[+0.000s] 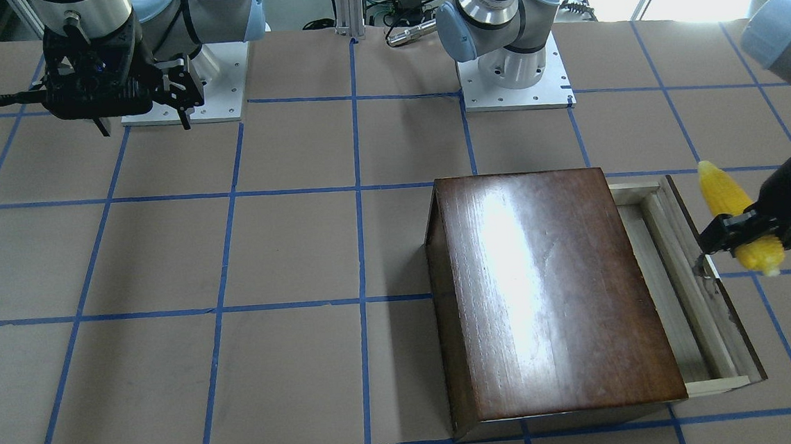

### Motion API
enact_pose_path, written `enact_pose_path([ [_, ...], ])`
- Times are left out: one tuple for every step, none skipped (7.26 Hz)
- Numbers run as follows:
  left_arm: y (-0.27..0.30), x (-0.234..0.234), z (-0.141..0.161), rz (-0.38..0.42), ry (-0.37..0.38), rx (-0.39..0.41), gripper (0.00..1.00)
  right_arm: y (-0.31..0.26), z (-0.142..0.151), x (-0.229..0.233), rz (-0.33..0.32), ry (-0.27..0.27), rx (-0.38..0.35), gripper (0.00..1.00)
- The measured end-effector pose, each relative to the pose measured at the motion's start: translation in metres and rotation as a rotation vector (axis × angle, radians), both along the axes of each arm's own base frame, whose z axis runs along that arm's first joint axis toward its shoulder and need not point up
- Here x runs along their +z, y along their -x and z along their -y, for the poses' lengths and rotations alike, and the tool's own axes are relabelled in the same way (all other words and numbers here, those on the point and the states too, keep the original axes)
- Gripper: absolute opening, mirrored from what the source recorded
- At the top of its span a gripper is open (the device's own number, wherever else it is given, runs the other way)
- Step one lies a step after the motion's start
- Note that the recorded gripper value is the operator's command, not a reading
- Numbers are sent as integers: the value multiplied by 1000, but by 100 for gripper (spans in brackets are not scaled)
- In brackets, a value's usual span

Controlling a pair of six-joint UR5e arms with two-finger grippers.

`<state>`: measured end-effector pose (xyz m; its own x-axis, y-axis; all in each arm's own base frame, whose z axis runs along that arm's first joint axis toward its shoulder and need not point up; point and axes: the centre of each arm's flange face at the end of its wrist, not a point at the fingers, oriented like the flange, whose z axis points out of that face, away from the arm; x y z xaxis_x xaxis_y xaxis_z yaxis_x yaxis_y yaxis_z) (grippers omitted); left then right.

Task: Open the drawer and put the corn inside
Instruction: 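Lift the corn with the left gripper and carry it over the open drawer, then lower the corn into the drawer and open the left gripper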

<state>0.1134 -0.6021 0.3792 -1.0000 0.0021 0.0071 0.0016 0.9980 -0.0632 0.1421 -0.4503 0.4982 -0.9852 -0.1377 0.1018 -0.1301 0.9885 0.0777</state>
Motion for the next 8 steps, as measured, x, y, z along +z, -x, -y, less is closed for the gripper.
enact_pose_path([
  [31, -8, 7, -10, -10, 9, 15, 0, 0, 0, 0, 0, 0, 100],
  [45, -17, 10, -16, -23, 4, 15, 0, 0, 0, 0, -1, -1, 100],
  [50, -27, 13, -20, -37, -9, 18, 0, 0, 0, 0, -1, -1, 100],
  [50, -33, 15, -21, -46, -18, 91, 0, 0, 0, 0, -1, -1, 100],
  [49, -36, 16, -21, -49, -21, 100, 0, 0, 0, 0, -1, -1, 100],
  [48, -37, 17, -22, -50, -20, 100, 0, 0, 0, 0, -1, 0, 100],
  [48, -33, 17, -20, -43, -18, 100, 0, 0, 0, 0, 0, 0, 100],
  [48, -25, 15, -17, -33, -17, 100, 0, 0, 0, 0, 0, 0, 100],
])
